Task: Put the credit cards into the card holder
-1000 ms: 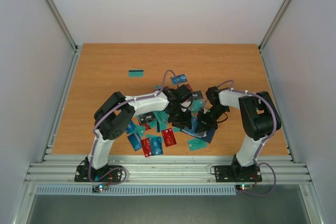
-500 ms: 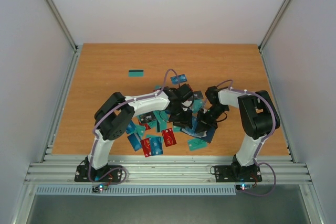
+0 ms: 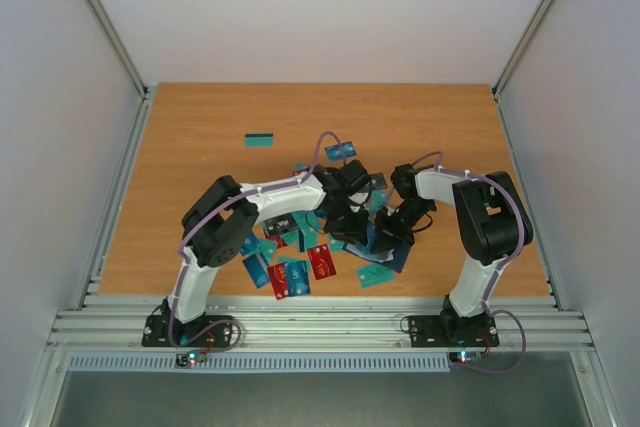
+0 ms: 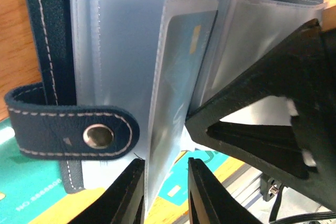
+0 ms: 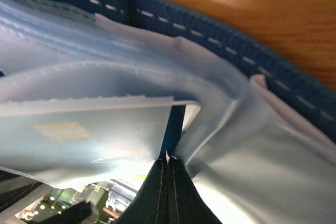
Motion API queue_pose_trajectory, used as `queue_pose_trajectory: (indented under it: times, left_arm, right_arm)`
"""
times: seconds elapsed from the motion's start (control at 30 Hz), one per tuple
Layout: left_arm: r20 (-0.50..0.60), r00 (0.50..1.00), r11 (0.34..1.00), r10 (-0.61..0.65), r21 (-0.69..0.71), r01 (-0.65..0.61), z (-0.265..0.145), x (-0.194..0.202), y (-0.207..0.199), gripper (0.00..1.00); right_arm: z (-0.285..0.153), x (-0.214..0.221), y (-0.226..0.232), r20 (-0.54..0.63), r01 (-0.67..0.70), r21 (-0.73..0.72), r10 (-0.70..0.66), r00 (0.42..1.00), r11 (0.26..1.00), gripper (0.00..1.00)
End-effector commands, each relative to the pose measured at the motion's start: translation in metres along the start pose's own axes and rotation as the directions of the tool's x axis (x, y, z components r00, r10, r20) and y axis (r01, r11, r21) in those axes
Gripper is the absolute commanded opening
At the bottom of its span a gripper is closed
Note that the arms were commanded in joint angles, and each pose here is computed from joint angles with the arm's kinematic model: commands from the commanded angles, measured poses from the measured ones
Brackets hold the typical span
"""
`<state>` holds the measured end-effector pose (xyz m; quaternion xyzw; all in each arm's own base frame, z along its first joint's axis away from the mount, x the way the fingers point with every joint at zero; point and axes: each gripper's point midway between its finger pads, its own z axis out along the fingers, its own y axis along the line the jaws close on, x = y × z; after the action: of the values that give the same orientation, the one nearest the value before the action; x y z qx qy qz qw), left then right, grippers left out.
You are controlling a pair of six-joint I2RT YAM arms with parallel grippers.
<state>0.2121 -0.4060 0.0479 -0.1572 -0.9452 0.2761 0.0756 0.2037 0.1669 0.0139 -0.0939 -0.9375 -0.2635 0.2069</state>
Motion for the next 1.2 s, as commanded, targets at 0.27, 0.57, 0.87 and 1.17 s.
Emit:
queue_pose_trajectory:
  times: [0.27, 0.57, 0.87, 1.17]
  left_arm:
    - [0.008, 0.996, 0.996, 0.084, 0.019, -0.084, 0.013, -0.008, -0.021, 0.05]
    - [0.059, 0.995, 0.977, 0.078, -0.205, -0.065, -0.005, -0.022, -0.01, 0.0]
    - [0.028, 0.991, 0.883, 0.13, -0.459, -0.103, 0.006, -0.026, -0.005, 0.02]
    - [0.108, 0.991, 0.798, 0.076, -0.603, 0.005, 0.002, -0.035, 0.004, 0.07]
  right_arm:
    - [-0.003, -0.025, -0.012, 0.099, 0.017, 0.068, -0.024, 0.995, 0.998, 0.01]
    - [-0.065, -0.009, -0.009, 0.217, -0.03, 0.114, 0.005, 0.976, 0.993, 0.14]
    - [-0.121, 0.029, -0.019, 0.363, -0.116, 0.12, 0.065, 0.929, 0.986, 0.22]
    - [-0.155, 0.063, -0.015, 0.498, -0.159, 0.064, 0.107, 0.861, 0.985, 0.22]
